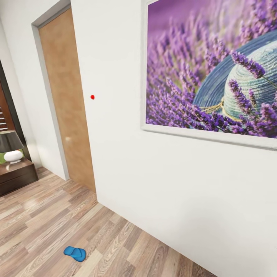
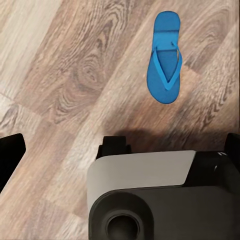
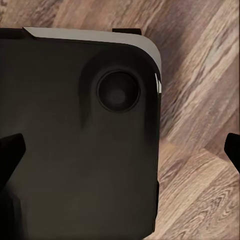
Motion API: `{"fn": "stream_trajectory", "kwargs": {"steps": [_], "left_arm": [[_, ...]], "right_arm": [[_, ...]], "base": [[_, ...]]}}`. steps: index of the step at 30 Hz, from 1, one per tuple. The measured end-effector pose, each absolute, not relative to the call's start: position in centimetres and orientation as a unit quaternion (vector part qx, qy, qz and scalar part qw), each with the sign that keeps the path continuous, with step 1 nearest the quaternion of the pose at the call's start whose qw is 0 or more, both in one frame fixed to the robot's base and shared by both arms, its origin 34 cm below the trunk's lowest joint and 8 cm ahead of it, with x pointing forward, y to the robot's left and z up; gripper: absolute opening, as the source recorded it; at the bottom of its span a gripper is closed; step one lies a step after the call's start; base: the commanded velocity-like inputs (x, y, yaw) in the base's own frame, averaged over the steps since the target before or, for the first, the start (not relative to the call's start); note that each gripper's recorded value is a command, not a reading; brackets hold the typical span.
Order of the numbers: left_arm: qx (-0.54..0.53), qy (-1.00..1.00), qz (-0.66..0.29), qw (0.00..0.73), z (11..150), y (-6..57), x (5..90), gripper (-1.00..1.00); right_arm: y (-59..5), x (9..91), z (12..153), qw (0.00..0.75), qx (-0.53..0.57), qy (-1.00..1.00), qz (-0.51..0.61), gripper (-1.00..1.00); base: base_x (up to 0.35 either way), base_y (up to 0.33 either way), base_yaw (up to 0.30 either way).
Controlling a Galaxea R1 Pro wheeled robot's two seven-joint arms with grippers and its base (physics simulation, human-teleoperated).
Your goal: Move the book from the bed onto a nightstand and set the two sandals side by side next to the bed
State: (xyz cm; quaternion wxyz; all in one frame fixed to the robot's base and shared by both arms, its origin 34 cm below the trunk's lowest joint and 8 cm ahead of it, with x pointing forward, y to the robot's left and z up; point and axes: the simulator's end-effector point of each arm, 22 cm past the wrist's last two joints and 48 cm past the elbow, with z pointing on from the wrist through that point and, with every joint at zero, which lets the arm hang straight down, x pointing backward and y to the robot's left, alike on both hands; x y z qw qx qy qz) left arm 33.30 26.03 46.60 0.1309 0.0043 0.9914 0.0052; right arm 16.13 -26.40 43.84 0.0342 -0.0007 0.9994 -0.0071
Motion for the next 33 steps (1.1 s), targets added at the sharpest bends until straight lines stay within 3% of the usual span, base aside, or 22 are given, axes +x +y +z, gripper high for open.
{"fn": "stream_trajectory", "kwargs": {"steps": [33], "left_arm": [[0.0, 0.99, 0.002, 0.14, 46.88, 25.77, 34.21, 1.0]], "right_arm": [[-26.37, 16.13, 43.83, 0.034, -0.001, 0.999, -0.007, 1.0]], "base": [[0.0, -0.01, 0.0]]}}
